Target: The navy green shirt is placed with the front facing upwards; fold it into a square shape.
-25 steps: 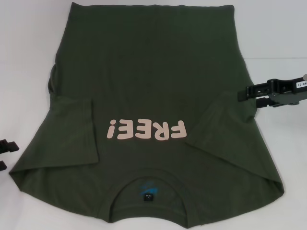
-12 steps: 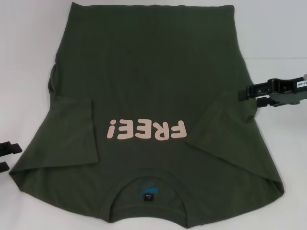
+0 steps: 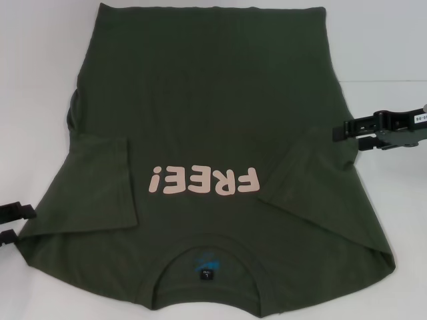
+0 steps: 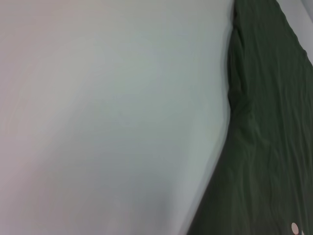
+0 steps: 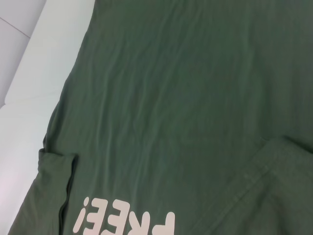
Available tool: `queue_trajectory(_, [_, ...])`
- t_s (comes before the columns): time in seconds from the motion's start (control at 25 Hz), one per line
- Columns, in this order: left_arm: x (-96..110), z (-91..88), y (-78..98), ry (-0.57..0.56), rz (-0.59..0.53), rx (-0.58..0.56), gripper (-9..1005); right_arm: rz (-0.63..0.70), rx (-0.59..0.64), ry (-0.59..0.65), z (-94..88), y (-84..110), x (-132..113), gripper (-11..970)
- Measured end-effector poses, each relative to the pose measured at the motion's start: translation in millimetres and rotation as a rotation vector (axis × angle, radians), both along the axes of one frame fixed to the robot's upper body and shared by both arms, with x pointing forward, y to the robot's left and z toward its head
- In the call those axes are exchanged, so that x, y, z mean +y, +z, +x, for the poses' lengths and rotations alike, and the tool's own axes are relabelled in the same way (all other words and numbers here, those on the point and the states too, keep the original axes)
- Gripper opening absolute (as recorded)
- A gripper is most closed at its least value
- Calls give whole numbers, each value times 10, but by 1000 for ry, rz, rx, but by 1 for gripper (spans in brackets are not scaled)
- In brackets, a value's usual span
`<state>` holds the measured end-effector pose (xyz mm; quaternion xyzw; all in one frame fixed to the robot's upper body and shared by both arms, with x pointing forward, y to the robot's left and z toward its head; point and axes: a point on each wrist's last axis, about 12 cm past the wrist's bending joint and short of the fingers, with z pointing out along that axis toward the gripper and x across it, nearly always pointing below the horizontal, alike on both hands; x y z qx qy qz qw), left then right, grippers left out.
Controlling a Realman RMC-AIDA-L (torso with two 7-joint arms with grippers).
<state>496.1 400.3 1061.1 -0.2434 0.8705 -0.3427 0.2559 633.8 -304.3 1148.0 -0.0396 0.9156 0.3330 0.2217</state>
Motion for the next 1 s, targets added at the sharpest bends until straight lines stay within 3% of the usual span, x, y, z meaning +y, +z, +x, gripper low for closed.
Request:
queue_trajectory(0.56, [-191,74,26,-115,-65,-30,724,2,4,-2,-16,-15,-15,832])
queue_trajectory(1.0, [27,-28,27,11,-50,-40,725,3,7,-2,-21,-18,-16,834])
